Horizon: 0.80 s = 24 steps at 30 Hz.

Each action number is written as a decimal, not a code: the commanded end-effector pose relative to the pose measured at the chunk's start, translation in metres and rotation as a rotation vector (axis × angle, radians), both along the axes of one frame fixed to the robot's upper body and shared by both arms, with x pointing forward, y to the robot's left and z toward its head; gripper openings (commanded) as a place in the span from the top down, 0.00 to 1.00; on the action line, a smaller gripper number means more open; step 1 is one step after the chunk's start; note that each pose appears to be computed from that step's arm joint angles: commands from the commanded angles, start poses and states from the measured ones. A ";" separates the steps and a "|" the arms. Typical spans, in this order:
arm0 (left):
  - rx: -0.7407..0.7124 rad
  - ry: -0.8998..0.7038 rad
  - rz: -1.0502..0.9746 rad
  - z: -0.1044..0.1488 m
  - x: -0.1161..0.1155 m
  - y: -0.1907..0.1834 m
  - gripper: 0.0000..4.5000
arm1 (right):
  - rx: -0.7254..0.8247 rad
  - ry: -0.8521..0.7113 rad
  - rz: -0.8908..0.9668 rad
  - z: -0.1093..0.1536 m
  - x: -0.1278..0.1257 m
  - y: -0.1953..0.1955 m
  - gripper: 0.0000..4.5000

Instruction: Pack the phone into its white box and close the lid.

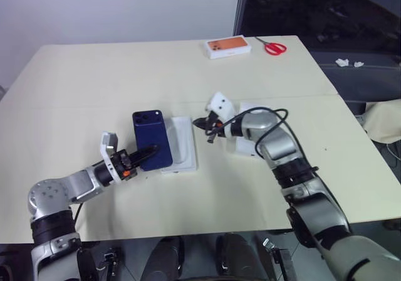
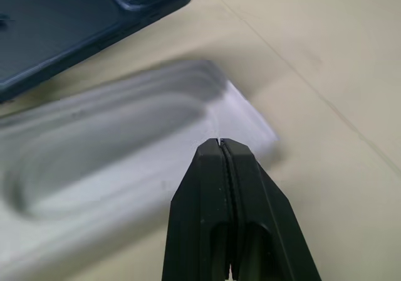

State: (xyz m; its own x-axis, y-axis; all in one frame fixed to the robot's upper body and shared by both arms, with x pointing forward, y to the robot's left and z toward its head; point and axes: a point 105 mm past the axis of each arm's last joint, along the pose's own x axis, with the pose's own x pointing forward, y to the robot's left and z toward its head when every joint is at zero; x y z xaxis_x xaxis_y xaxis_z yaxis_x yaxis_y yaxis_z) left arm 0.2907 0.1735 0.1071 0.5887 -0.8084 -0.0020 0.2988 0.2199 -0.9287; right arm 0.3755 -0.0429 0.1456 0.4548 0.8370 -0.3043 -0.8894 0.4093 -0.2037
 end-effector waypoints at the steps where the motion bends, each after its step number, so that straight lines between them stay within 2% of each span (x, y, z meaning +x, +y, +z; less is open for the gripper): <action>1: 0.001 -0.042 -0.028 0.012 0.004 -0.006 1.00 | 0.033 -0.030 0.059 0.014 -0.012 -0.005 0.69; 7: 0.009 -0.043 -0.045 0.014 0.011 -0.015 1.00 | 0.003 -0.008 0.094 0.007 -0.027 -0.022 0.01; 11: -0.010 -0.035 -0.036 0.019 0.019 -0.015 1.00 | 0.059 0.013 0.227 0.020 -0.055 -0.028 0.01; 15: 0.031 -0.021 -0.053 0.013 0.020 -0.020 1.00 | 0.045 -0.046 0.242 0.024 -0.057 -0.033 0.01; 23: 0.045 0.026 -0.060 0.001 0.025 -0.028 1.00 | 0.032 -0.062 0.245 0.019 -0.057 -0.028 0.01; 24: 0.032 0.026 -0.055 0.003 0.026 -0.028 0.89 | 0.023 -0.068 0.243 0.017 -0.057 -0.027 0.00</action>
